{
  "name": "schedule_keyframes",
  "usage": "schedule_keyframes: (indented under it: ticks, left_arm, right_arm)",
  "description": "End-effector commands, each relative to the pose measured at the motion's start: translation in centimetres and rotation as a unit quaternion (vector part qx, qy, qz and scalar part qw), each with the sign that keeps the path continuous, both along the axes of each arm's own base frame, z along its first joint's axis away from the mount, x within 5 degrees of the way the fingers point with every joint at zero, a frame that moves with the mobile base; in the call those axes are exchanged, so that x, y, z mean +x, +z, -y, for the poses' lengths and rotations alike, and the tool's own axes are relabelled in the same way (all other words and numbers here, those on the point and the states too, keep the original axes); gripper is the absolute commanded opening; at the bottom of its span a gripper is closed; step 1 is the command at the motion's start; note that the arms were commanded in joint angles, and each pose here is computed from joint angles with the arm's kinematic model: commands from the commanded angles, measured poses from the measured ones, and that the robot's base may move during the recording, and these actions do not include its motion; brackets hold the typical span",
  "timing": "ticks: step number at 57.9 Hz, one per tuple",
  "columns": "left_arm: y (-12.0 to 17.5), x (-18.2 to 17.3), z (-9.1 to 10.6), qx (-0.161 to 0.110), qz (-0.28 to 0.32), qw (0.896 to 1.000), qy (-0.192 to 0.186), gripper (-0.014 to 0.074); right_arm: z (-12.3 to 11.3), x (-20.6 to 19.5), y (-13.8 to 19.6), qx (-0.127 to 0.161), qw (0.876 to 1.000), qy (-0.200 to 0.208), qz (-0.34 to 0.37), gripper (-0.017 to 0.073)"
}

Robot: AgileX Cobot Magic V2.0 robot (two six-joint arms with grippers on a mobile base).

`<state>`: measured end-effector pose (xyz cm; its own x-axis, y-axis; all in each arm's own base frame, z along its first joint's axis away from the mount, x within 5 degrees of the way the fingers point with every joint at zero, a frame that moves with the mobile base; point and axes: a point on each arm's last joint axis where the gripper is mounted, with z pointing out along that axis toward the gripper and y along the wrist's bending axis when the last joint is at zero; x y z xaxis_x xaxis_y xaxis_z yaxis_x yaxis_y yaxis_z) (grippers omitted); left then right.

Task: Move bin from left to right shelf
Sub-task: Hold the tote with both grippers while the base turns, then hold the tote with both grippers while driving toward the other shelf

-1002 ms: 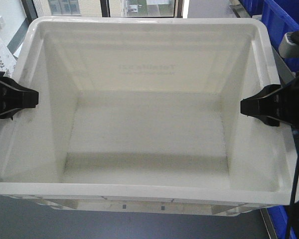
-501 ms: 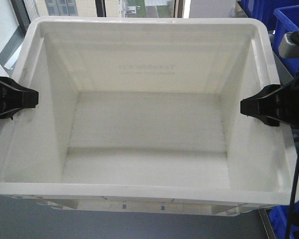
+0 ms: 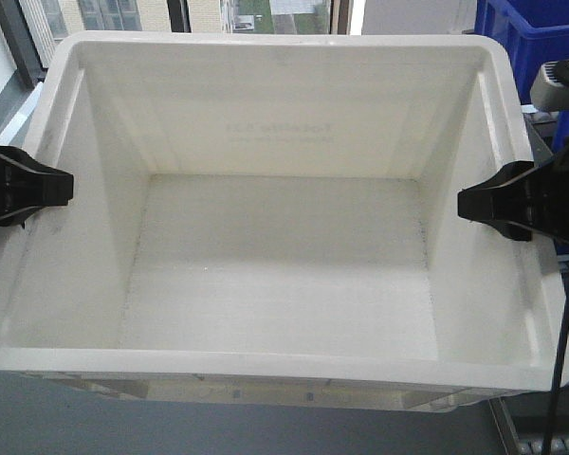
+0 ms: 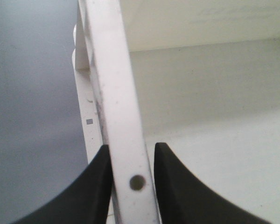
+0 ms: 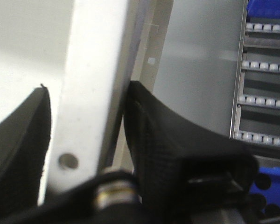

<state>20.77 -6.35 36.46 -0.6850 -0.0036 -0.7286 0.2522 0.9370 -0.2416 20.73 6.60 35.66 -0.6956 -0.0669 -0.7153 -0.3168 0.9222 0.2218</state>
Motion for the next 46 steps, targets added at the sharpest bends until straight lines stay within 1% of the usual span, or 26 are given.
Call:
schedule_keyframes:
  ticks: [1,46]
  left_arm:
    - [3.18,-0.17,0.69,-0.070,0.082,0.994,0.001,-0.0006]
    - [3.18,-0.17,0.69,-0.070,0.082,0.994,0.001,-0.0006]
  right_arm:
    - [-0.61,-0.29,3.02,0.059,0.995,0.004,0.077,-0.0005]
    - [-0.61,-0.29,3.02,0.059,0.995,0.004,0.077,-0.0005]
